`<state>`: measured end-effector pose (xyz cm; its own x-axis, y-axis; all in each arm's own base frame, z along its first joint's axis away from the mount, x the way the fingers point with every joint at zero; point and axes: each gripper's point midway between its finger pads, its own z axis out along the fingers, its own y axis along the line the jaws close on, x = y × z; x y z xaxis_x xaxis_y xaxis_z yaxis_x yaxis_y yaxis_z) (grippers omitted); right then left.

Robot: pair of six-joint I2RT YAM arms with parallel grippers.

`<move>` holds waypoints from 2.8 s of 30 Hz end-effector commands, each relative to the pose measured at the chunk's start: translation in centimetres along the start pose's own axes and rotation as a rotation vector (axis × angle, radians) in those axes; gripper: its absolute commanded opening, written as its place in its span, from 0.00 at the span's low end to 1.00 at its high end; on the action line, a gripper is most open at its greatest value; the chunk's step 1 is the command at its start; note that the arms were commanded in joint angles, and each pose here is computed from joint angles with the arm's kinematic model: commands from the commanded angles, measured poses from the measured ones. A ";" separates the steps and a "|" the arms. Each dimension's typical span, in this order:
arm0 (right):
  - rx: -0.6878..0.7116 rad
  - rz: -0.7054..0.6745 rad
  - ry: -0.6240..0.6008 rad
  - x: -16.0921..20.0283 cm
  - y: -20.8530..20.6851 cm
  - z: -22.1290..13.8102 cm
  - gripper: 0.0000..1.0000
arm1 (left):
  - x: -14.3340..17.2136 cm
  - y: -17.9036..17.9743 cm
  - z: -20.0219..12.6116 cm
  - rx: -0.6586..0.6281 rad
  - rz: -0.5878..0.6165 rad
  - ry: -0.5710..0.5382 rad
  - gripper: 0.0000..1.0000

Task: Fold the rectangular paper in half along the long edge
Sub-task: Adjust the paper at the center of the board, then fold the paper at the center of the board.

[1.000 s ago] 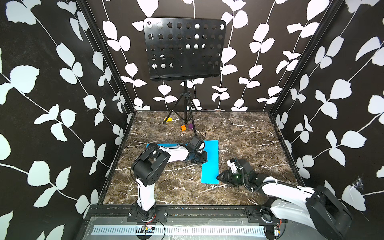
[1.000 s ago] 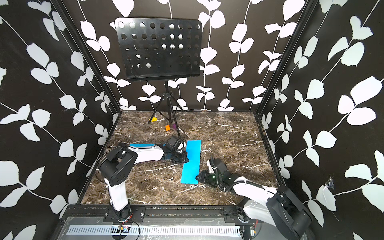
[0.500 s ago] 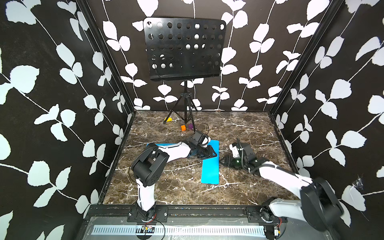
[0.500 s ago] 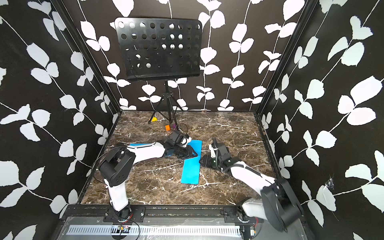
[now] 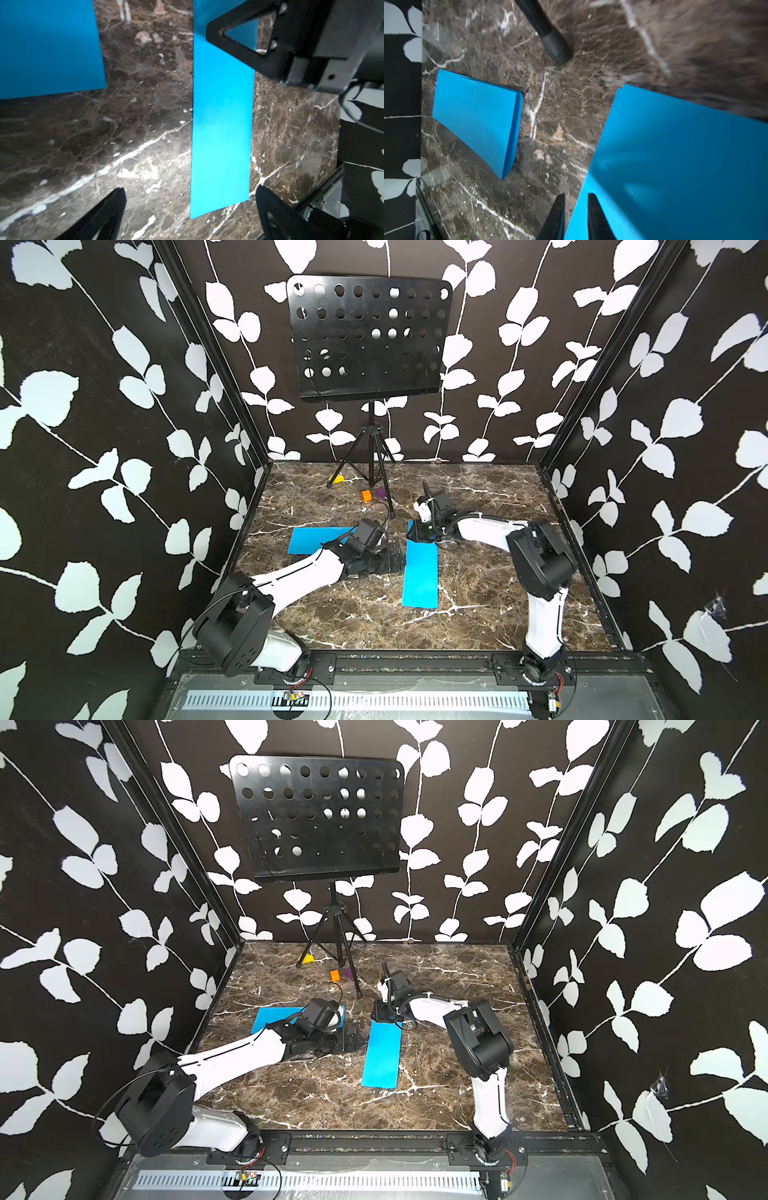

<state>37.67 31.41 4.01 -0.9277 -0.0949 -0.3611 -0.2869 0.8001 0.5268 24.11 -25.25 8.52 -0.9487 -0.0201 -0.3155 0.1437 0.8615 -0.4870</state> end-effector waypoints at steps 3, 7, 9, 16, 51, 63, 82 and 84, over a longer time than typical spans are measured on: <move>0.041 0.025 -0.009 -1.2 -2.3 -0.1 0.19 | -0.6 0.6 -0.5 -0.052 0.027 -0.016 0.99; 0.091 0.093 -0.027 -0.8 -6.2 -0.8 0.19 | -1.1 -0.1 -0.3 -0.034 0.025 -0.021 0.99; 0.129 0.115 -0.045 -1.0 -8.1 -1.7 0.19 | -1.5 -0.3 -0.4 -0.025 0.024 -0.035 0.99; 0.300 0.287 -0.150 1.0 -15.5 -8.3 0.19 | -2.2 -1.2 -0.5 0.008 0.031 -0.060 0.99; 0.128 0.382 -0.175 11.6 -8.7 -13.9 0.41 | 3.2 -8.5 11.7 0.116 0.262 0.323 0.15; 0.037 0.355 -0.092 11.4 -5.1 -8.9 0.36 | 4.7 -4.3 12.4 0.014 0.182 0.323 0.16; 0.317 0.455 0.076 20.1 -11.0 -10.8 0.00 | 5.4 0.2 12.1 -0.073 0.083 0.318 0.16; 0.360 0.464 0.085 20.9 -11.9 -11.5 0.00 | 5.4 0.5 12.1 -0.078 0.079 0.319 0.16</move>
<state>22.42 16.87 1.52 -0.9496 0.2644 -0.1683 0.1550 0.8630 0.4809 24.04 -37.04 1.88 -0.9480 0.2317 -0.2184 0.3172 0.7460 -0.5856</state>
